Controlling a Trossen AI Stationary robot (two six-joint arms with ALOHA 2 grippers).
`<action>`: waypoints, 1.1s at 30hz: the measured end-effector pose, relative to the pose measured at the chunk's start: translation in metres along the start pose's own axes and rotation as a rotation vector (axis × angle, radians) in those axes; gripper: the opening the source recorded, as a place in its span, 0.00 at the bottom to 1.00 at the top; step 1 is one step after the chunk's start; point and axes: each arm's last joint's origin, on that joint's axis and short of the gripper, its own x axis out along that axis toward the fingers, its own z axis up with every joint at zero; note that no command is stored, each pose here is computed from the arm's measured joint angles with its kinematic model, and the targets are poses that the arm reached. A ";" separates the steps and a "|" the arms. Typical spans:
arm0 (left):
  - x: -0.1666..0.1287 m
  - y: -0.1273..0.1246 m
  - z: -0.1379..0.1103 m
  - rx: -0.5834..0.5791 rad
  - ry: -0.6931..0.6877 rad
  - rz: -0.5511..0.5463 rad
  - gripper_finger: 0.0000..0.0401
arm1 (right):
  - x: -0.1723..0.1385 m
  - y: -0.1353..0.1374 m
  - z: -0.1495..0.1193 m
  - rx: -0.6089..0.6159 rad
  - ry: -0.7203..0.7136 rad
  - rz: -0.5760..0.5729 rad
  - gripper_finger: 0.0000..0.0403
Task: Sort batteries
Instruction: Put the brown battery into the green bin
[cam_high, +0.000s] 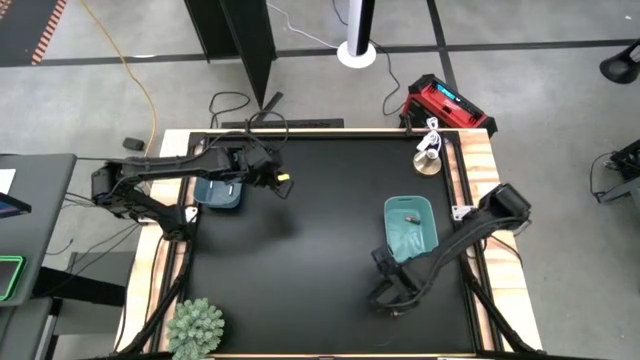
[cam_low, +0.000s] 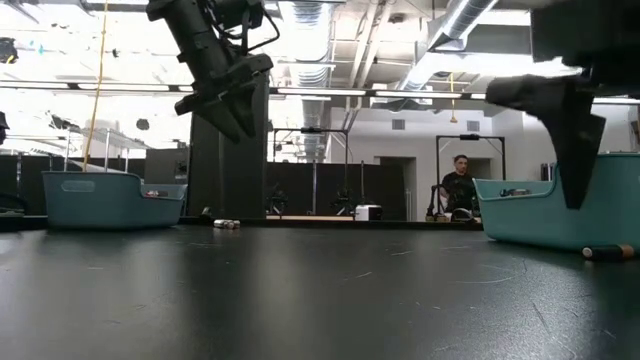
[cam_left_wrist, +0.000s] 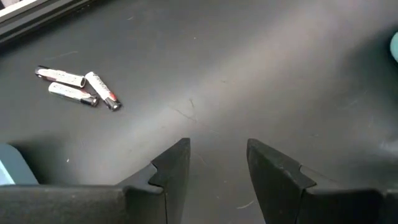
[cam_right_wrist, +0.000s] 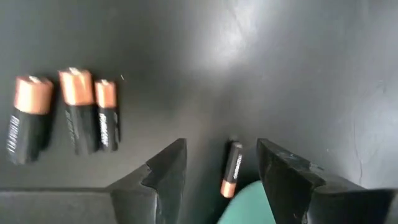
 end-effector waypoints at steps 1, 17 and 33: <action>0.000 0.000 0.000 0.001 0.000 -0.001 0.38 | 0.003 -0.001 0.002 -0.010 0.031 -0.003 0.52; 0.000 -0.001 0.000 0.017 0.000 -0.002 0.38 | -0.029 0.023 0.024 0.026 0.001 -0.001 0.46; -0.003 -0.008 -0.006 0.050 0.009 -0.021 0.38 | -0.062 0.107 0.000 0.370 -0.175 0.148 0.54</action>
